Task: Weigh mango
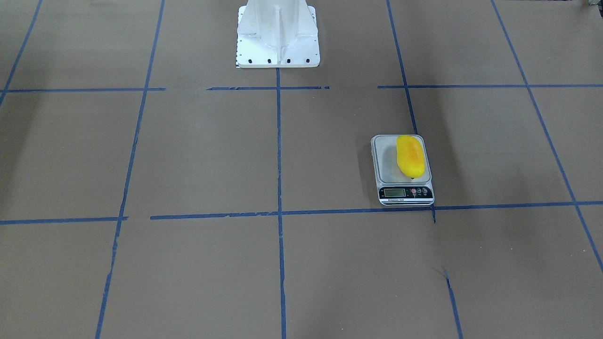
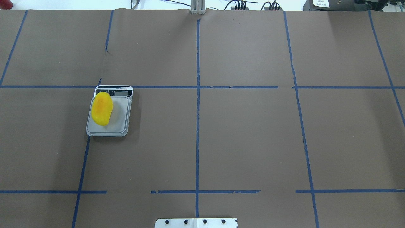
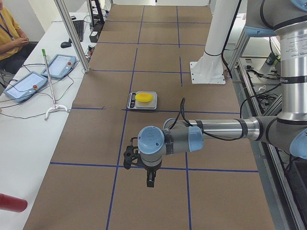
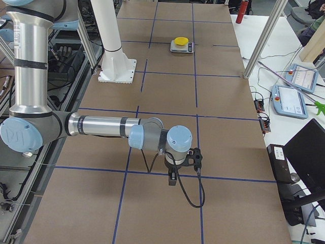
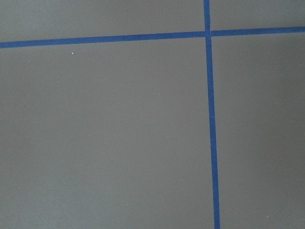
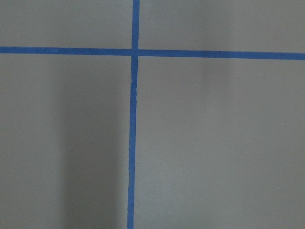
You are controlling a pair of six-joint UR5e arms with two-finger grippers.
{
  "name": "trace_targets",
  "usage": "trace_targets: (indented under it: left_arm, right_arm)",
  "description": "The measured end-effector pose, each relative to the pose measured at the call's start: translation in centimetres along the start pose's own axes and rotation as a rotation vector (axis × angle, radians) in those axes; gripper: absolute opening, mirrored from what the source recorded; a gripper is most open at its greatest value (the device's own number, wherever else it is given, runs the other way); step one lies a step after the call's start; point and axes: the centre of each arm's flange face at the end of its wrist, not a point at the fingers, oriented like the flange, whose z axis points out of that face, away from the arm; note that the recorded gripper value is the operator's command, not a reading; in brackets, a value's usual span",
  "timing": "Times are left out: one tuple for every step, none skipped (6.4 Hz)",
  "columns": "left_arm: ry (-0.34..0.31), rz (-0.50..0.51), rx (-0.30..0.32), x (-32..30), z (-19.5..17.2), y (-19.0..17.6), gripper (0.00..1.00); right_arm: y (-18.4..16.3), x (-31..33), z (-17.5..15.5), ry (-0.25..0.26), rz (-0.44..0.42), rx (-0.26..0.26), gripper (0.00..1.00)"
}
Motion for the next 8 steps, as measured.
trace_targets:
  left_arm:
    - [0.001,-0.008,-0.007,-0.15,0.05,0.10,1.00]
    - [0.001,-0.011,-0.011,-0.26,0.14,0.10,1.00]
    - [0.000,-0.012,-0.012,-0.29,0.15,0.07,1.00]
    - [0.000,-0.013,-0.013,-0.33,0.18,0.06,1.00]
    - [-0.001,-0.014,-0.014,-0.37,0.22,0.07,1.00]
    - [-0.001,-0.015,-0.015,-0.42,0.27,0.09,1.00]
    - [-0.002,-0.014,-0.015,-0.39,0.23,0.09,1.00]
    - [-0.004,-0.005,-0.007,-0.03,-0.14,-0.28,1.00]
  right_arm:
    - [0.00,0.00,0.00,0.000,0.000,0.000,1.00]
    - [0.00,0.00,0.00,0.000,0.000,0.000,1.00]
    - [0.00,0.00,0.00,0.000,0.000,0.000,1.00]
    - [0.00,0.00,0.00,0.000,0.000,0.000,1.00]
    - [0.00,0.00,0.00,0.000,0.000,0.000,1.00]
    - [0.00,0.00,0.00,0.000,0.000,0.000,1.00]
    - [0.00,0.00,0.00,0.000,0.000,0.000,1.00]
    - [0.00,0.00,0.00,0.000,0.000,0.000,1.00]
